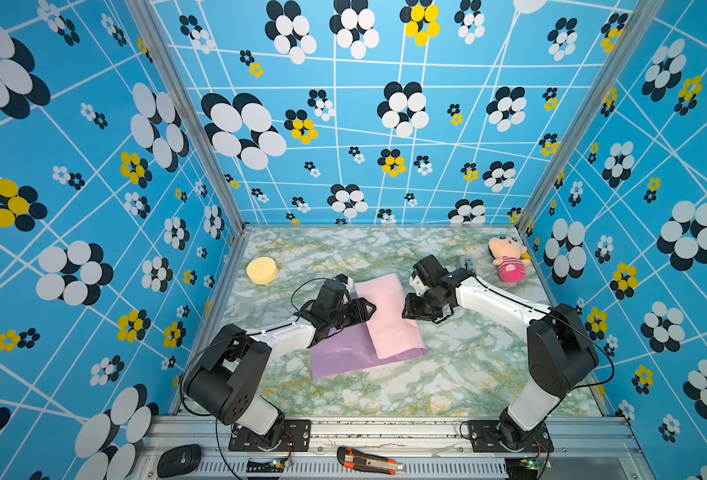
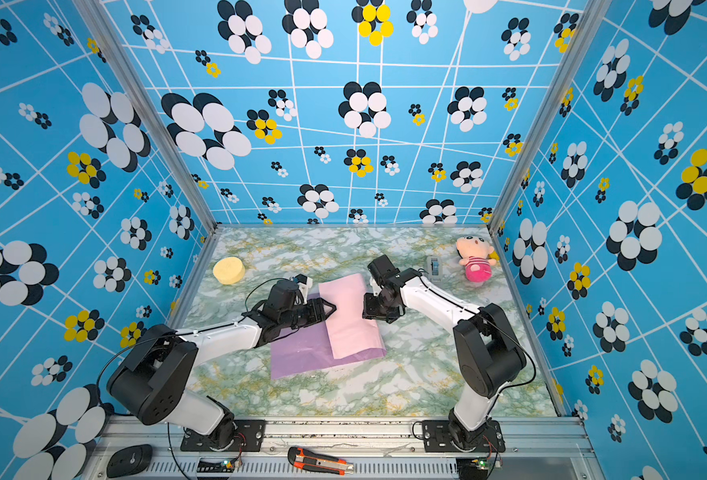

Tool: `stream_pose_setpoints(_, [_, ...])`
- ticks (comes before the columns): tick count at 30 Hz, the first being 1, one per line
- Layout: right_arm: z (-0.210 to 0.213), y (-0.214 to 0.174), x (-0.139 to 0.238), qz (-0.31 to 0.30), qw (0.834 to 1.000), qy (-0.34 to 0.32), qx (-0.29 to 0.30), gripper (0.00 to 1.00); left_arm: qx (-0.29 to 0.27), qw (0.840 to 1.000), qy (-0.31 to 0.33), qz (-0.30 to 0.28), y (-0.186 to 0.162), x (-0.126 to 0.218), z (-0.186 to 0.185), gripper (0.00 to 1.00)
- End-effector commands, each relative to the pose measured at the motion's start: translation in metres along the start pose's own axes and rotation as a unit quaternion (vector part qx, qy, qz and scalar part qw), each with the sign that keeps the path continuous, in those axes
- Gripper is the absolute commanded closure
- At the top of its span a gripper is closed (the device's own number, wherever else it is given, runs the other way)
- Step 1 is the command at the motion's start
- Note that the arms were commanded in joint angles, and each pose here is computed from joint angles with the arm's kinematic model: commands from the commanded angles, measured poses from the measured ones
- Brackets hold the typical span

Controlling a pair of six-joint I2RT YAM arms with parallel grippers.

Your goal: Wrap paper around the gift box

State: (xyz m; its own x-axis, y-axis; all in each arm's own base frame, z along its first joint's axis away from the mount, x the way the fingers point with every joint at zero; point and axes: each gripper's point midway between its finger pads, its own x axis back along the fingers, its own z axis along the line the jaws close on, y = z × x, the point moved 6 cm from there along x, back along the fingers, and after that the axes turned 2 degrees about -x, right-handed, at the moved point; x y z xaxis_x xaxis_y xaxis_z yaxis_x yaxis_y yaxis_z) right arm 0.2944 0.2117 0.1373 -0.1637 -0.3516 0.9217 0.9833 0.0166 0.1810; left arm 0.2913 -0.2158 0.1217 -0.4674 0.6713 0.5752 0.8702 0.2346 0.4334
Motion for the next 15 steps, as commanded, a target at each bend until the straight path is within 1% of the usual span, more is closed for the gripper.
stream_pose_setpoints(1, [-0.006,-0.009,0.0,-0.011,0.999,-0.025,-0.041,0.53,0.006,1.0,-0.004,0.014,-0.01,-0.01,0.003,0.42])
stream_pose_setpoints(5, [-0.006,-0.012,0.004,-0.027,0.998,-0.023,-0.055,0.52,0.005,1.0,0.003,0.021,-0.01,-0.018,0.005,0.49])
stream_pose_setpoints(8, [-0.005,-0.013,0.011,-0.035,0.998,-0.02,-0.05,0.47,-0.003,1.0,0.016,0.027,-0.01,-0.024,0.009,0.55])
stream_pose_setpoints(10, [-0.008,-0.011,0.02,-0.048,0.998,-0.024,-0.045,0.44,-0.01,0.999,0.017,0.032,-0.008,-0.027,0.009,0.56])
stream_pose_setpoints(12, [-0.013,-0.005,0.028,-0.052,0.998,-0.01,-0.047,0.41,-0.016,0.999,0.014,0.035,-0.005,-0.031,0.007,0.56])
stream_pose_setpoints(13, [-0.015,-0.003,0.029,-0.049,0.998,-0.006,-0.046,0.4,-0.02,0.999,0.013,0.038,-0.004,-0.033,0.007,0.59])
stream_pose_setpoints(15, [-0.017,0.003,0.031,-0.043,0.998,-0.006,-0.037,0.39,-0.03,0.999,0.011,0.044,0.0,-0.037,0.005,0.6])
